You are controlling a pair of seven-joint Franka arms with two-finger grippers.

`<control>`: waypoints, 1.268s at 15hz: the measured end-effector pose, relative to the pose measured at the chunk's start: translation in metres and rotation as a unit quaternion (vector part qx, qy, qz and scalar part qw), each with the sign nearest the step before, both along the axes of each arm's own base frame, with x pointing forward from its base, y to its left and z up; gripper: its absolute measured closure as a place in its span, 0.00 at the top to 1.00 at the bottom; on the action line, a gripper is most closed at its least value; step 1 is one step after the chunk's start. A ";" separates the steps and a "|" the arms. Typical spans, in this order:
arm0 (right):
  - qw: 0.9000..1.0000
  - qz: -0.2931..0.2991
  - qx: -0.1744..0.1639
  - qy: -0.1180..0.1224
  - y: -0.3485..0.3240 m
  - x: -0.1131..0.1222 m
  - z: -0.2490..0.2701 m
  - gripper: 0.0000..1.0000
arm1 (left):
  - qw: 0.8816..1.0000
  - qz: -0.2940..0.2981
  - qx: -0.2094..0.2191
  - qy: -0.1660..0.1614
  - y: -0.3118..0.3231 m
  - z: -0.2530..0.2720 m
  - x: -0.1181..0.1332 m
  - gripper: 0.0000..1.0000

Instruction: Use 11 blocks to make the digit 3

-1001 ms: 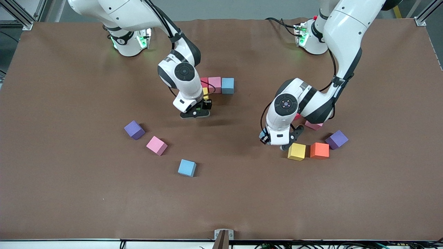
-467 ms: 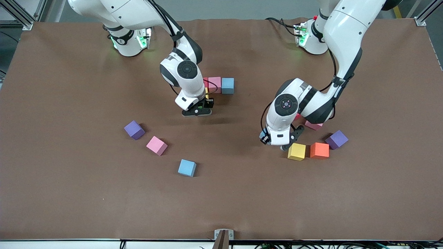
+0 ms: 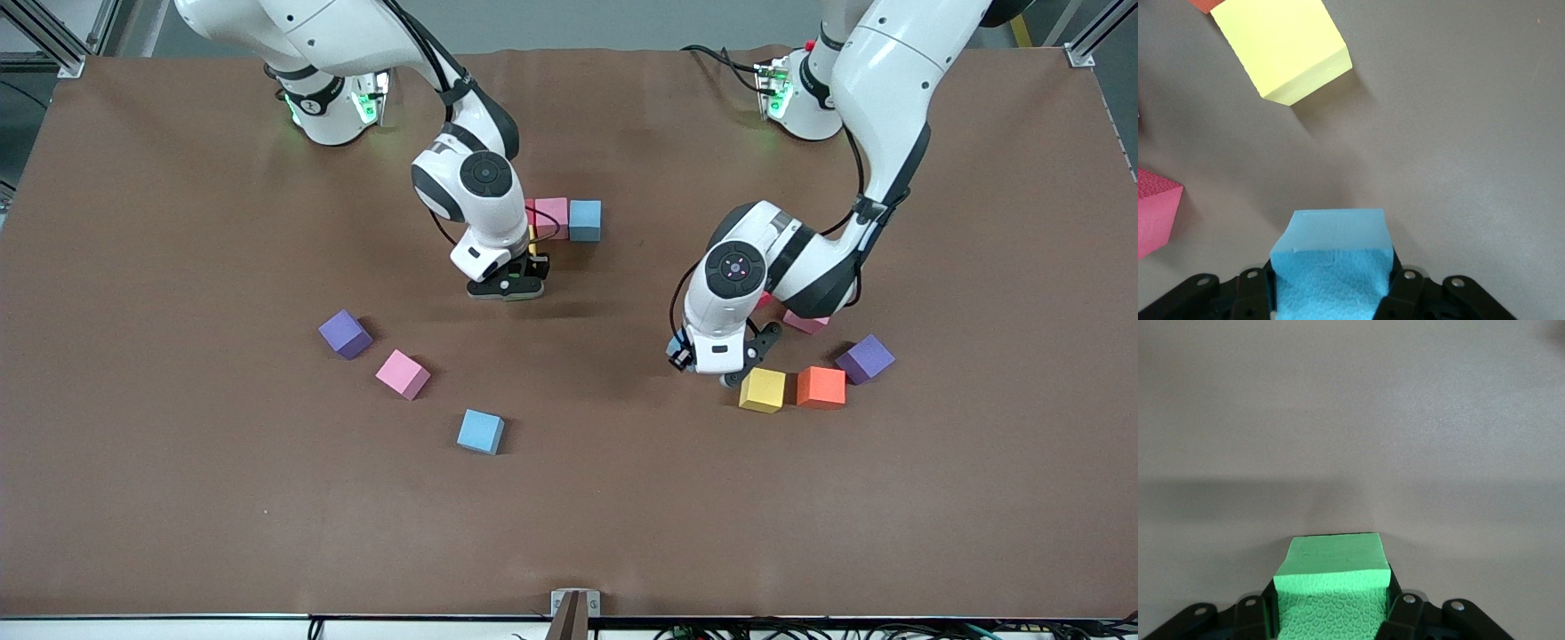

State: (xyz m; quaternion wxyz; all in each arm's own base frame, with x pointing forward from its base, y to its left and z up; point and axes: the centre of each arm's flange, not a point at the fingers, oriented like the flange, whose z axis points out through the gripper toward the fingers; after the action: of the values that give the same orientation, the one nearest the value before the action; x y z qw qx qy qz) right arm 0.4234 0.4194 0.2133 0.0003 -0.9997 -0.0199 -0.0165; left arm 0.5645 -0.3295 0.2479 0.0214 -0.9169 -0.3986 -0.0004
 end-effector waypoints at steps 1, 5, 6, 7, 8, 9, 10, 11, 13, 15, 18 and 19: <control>1.000 0.001 0.000 0.000 0.001 -0.001 0.000 0.56 | 1.000 0.000 0.000 0.000 0.000 0.000 0.000 0.55; 1.000 0.005 -0.001 -0.001 0.005 -0.004 -0.001 0.56 | 1.000 0.000 0.000 0.000 0.000 0.000 0.000 0.55; 1.000 0.006 -0.002 0.000 0.006 -0.005 -0.002 0.56 | 1.000 0.000 0.000 0.000 0.000 0.000 0.000 0.55; 1.000 0.007 -0.002 0.001 0.006 -0.006 -0.004 0.56 | 1.000 0.000 0.000 0.000 0.000 0.000 0.000 0.55; 1.000 0.007 -0.003 0.002 0.006 -0.006 -0.005 0.56 | 1.000 0.000 0.000 0.000 0.000 0.000 0.000 0.55; 1.000 0.007 -0.004 0.003 0.006 -0.006 -0.007 0.56 | 1.000 0.000 0.001 0.001 0.000 0.000 0.000 0.55; 1.000 0.007 -0.006 0.005 0.007 -0.006 -0.007 0.56 | 1.000 0.000 0.002 0.002 0.000 0.001 0.000 0.55; 1.000 0.006 -0.008 0.006 0.007 -0.005 -0.007 0.56 | 1.000 0.001 0.003 0.003 0.000 0.002 0.001 0.55; 1.000 0.006 -0.010 0.008 0.008 -0.004 -0.007 0.56 | 1.000 0.002 0.005 0.004 0.000 0.004 0.003 0.55; 1.000 0.006 -0.011 0.009 0.009 -0.003 -0.007 0.56 | 1.000 0.002 0.006 0.004 0.000 0.006 0.003 0.55; 1.000 0.006 -0.012 0.009 0.009 -0.003 -0.007 0.56 | 1.000 0.002 0.006 0.004 0.000 0.006 0.003 0.55; 1.000 0.006 -0.012 0.009 0.009 -0.003 -0.007 0.56 | 1.000 0.002 0.006 0.004 0.000 0.006 0.003 0.55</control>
State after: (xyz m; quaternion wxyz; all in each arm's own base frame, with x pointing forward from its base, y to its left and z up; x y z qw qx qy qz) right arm 0.4204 0.4282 0.2058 -0.0110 -0.9996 -0.0257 -0.0073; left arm 0.5676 -0.3292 0.2534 0.0283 -0.9160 -0.4002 0.0012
